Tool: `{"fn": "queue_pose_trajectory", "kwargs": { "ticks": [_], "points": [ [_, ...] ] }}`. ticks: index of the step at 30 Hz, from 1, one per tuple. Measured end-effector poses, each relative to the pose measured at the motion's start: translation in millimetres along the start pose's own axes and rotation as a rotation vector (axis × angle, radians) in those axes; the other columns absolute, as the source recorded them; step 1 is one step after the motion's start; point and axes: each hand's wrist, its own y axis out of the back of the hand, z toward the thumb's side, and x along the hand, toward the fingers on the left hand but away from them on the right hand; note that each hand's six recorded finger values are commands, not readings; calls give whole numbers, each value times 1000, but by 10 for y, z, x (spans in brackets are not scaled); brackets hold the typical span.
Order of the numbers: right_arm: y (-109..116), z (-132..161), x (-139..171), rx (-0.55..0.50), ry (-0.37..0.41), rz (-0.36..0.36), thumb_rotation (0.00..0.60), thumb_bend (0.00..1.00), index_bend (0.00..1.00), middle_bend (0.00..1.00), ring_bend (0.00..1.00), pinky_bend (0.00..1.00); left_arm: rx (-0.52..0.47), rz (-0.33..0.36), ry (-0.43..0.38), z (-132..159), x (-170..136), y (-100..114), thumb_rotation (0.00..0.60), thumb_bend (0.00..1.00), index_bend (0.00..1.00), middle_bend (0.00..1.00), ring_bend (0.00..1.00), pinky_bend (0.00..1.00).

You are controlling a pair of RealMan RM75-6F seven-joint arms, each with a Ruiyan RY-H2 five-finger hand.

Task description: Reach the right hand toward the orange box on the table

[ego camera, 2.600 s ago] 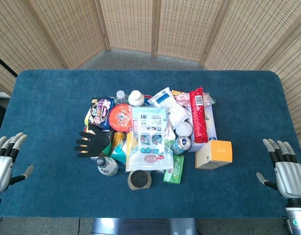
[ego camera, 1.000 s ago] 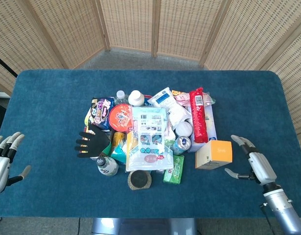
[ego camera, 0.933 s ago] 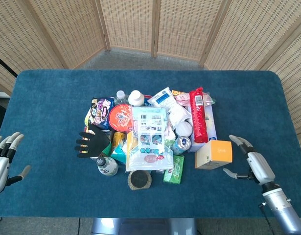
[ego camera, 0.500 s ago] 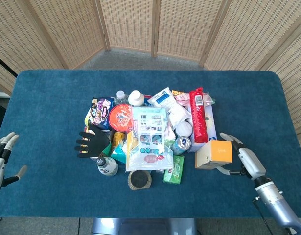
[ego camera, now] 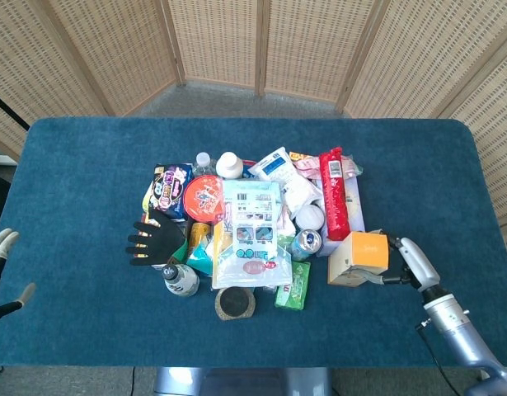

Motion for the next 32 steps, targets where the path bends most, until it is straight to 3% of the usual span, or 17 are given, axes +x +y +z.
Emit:
{"fn": "queue_pose_trajectory", "kwargs": {
  "ticks": [11, 22, 27, 32],
  "points": [
    [308, 268, 110, -9, 63, -90, 600, 230, 716, 1000, 1000, 600, -2, -12, -36, 105, 48, -71, 555, 340, 0, 73, 146, 0],
    [572, 910, 176, -56, 187, -138, 600, 228, 717, 1000, 1000, 601, -10, -8, -43, 124, -10, -72, 555, 337, 0, 72, 145, 0],
    [605, 1110, 227, -41, 224, -137, 600, 228, 716, 1000, 1000, 600, -13, -4, -49, 143, -4, -68, 556, 340, 0, 73, 146, 0],
    [576, 1129, 242, -28, 218, -124, 600, 227, 716, 1000, 1000, 600, -11, -10, -47, 135, -6, -87, 556, 339, 0, 73, 145, 0]
  ]
}}
